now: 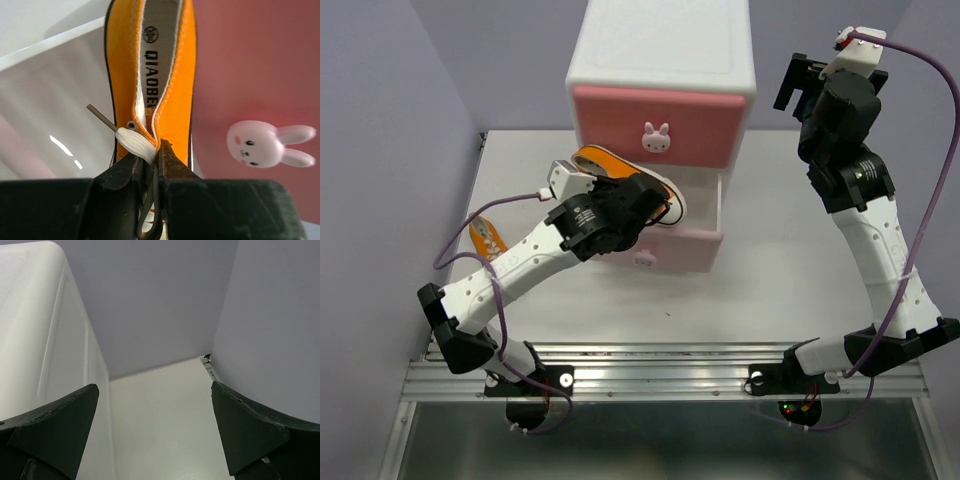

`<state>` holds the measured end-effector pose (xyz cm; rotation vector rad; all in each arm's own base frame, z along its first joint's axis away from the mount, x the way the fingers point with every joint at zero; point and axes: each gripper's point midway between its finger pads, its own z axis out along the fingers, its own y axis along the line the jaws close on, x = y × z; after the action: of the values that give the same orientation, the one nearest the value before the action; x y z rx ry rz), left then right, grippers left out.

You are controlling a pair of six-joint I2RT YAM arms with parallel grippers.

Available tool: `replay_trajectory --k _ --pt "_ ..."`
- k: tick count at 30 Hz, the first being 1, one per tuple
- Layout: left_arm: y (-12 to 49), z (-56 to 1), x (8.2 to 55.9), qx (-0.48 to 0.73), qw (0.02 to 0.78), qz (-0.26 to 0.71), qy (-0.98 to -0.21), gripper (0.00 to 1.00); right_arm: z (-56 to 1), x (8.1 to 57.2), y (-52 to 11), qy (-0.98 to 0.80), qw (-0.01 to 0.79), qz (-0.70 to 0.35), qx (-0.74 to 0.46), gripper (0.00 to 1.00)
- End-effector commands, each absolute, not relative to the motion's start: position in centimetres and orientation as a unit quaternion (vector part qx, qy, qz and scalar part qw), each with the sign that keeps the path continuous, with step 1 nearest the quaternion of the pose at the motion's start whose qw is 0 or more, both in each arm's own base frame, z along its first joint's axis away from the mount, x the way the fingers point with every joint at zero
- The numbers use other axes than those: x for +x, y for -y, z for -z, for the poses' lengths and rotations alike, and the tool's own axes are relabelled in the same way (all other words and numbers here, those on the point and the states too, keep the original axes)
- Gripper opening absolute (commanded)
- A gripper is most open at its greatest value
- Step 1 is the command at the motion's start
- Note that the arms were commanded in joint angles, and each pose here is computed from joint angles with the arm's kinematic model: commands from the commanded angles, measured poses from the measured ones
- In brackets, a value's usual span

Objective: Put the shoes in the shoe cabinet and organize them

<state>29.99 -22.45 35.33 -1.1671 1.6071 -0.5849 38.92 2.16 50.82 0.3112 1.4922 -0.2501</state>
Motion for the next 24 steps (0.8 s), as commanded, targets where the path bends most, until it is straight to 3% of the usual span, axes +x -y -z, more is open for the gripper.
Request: replay_trajectory --k 1,7,13,24 --pt "22.4 -32.4 29.4 -0.548 0.489 0.238 -0.636 0.0 -52.2 37.7 -2.0 -0.668 0.726 0.109 0.123 1.0" --pt "23.2 -30.1 30.3 -0.568 0.489 0.247 -0.615 0.0 -50.7 37.5 -2.4 -0.689 0.71 0.106 0.105 1.0" --pt "25.1 -28.5 30.8 -0.563 0.461 0.243 -0.641 0.0 -49.9 38.8 -3.6 -0.701 0.702 0.092 0.089 1.0" --pt "26.8 -30.2 29.0 -0.399 0.477 0.311 -0.719 0.0 -48.7 39.0 -3.8 -0.71 0.693 0.094 0.083 1.0"
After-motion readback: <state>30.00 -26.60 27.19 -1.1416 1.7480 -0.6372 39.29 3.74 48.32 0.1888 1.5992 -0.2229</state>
